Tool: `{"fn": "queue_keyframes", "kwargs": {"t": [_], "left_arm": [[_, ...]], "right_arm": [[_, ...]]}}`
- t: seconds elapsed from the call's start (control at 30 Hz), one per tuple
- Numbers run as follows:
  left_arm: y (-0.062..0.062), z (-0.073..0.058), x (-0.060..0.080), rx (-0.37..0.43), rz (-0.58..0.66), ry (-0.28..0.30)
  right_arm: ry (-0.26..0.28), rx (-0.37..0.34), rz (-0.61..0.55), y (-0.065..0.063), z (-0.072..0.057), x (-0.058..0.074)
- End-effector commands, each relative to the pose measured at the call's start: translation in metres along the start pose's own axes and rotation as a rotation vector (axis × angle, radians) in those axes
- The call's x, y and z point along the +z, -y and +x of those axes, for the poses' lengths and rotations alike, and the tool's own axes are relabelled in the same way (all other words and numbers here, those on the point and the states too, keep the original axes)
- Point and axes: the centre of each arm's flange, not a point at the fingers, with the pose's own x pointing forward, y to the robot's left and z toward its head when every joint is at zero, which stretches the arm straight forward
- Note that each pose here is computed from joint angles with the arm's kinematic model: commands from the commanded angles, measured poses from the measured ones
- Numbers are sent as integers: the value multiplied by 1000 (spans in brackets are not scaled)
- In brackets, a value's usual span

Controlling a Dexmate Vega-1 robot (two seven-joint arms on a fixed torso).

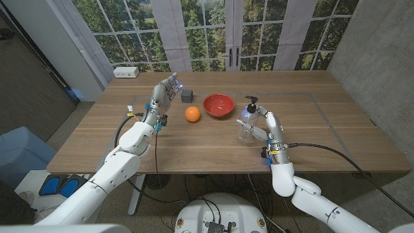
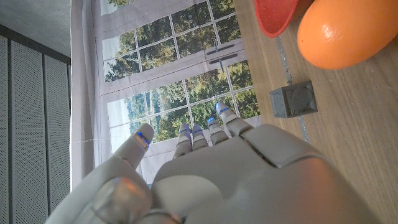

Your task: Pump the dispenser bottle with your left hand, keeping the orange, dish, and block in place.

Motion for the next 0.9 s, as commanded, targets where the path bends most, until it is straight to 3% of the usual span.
{"fn": "queue_keyframes", "kwargs": {"t": [0.03, 0.9], "left_arm": [[2, -7, 0, 28, -8, 5], [3, -7, -4, 44, -22, 4]], "right_arm": [[16, 9, 0, 6, 10, -5], [8, 22, 37, 5, 44, -25]]}}
